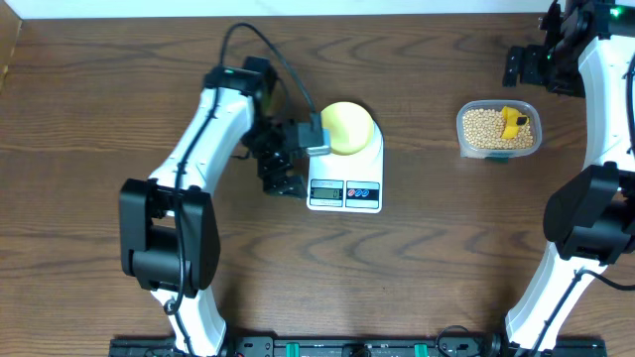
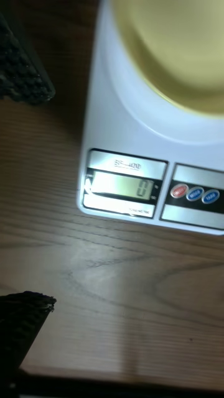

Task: Scoop item into bowl and weigh 50g on scale
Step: 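Withdraw the left gripper to the left of the scale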

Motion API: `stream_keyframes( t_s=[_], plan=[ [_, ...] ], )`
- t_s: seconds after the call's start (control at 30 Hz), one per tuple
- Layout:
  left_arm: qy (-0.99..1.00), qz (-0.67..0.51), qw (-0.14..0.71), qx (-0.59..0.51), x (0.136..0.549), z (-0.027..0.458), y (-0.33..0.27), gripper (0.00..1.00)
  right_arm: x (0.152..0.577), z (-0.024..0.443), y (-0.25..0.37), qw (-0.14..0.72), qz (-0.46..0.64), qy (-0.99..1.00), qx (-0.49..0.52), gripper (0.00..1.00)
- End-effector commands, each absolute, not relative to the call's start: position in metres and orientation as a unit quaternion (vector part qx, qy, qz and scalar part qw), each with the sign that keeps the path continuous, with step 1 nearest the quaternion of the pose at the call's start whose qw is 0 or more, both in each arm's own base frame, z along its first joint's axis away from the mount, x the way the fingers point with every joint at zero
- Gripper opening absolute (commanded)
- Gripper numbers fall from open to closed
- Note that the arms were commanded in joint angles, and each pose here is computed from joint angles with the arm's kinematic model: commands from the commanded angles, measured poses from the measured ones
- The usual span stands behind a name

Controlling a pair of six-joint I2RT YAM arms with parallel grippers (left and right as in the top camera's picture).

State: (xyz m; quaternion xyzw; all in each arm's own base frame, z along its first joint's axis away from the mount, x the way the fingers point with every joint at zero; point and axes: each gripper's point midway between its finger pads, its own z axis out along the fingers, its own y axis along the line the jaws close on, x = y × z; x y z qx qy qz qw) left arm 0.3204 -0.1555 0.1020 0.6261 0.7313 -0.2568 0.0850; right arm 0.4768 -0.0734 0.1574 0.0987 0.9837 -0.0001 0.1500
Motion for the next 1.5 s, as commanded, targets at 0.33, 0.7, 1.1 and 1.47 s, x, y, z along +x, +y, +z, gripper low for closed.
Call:
stream_keyframes(
  t_s=[0.33, 0.7, 1.1, 1.47],
  plan=[
    [0.759, -0.214, 0.192, 0.585, 0.383, 0.101, -0.113, 0.98, 0.479, 0.162, -0.078, 0.157, -0.006, 0.982, 0.101, 0.99],
    [0.772, -0.211, 0.195, 0.567, 0.391, 0.092, -0.096, 0.98, 0.479, 0.162, -0.078, 0.157, -0.006, 0.982, 0.101, 0.99],
    [0.829, -0.309, 0.2, 0.421, 0.385, 0.127, -0.119, 0.98, 0.479, 0.162, -0.078, 0.157, -0.006, 0.982, 0.101, 0.99],
    [0.814, -0.389, 0.221, 0.371, 0.357, 0.193, -0.139, 0.98, 0.479, 0.162, -0.078, 0.157, -0.006, 0.982, 0.101, 0.99]
  ],
)
